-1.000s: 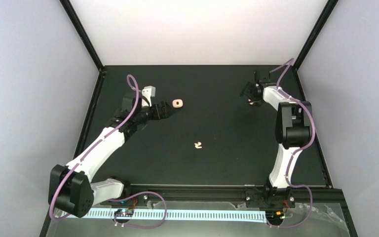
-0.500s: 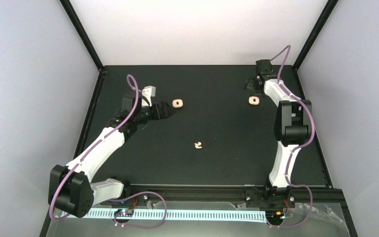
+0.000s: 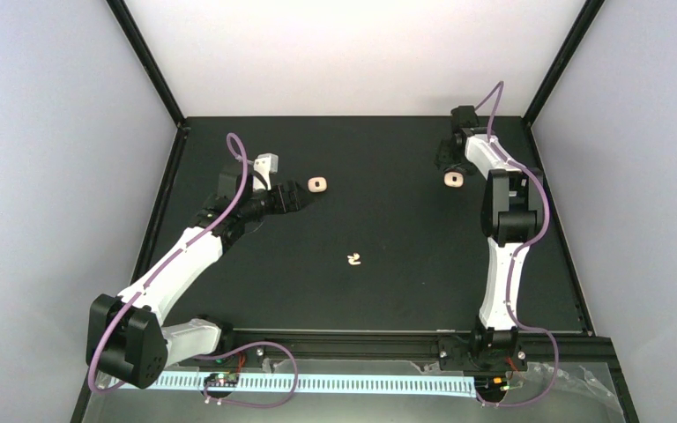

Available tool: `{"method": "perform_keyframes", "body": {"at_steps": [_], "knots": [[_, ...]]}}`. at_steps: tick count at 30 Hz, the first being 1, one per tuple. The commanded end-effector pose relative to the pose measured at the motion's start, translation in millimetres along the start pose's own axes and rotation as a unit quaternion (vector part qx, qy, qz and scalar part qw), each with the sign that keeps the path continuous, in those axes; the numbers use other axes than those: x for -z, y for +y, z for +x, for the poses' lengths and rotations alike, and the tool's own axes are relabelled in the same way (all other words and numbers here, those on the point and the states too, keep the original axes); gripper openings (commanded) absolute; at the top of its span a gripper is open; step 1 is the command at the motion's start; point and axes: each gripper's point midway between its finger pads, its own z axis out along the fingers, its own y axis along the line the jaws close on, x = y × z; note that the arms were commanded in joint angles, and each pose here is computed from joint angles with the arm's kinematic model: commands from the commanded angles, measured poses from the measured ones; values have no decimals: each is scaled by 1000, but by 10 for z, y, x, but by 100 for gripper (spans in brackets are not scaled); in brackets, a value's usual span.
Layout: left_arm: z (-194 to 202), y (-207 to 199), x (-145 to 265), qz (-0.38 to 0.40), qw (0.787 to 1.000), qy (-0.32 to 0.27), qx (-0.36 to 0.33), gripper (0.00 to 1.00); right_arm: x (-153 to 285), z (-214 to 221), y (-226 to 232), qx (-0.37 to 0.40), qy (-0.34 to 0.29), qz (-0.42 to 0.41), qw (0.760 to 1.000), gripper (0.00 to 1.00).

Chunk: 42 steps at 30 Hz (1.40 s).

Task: Insert the wireless bluetooth earbuds into the charging case
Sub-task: Pick up the charging case at the center of the board.

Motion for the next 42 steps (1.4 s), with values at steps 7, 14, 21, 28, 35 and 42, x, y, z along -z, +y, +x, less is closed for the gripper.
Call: {"method": "perform_keyframes", "body": {"at_steps": [7,14,21,28,35,42], "knots": [[-68,-95,18,17,1000,-4,-2,99,-97,150,-114,14,37,24,999,67],[-73,-105,23,19,1000,-5,-2,99,-152,221,-137,17,54,32,998,60],[-76,-109,29,19,1000,-6,-2,99,-149,264,-163,17,60,38,997,52],[-124,-143,87,21,1000,-20,-4,99,186,131,-93,-10,29,8,999,40],[-225,-659,362,54,991,-103,-67,99,1277,215,367,-67,-51,-126,988,38],[-294,-1124,840,135,955,-257,-60,99,2788,616,1003,-106,-125,-324,932,38]]}}
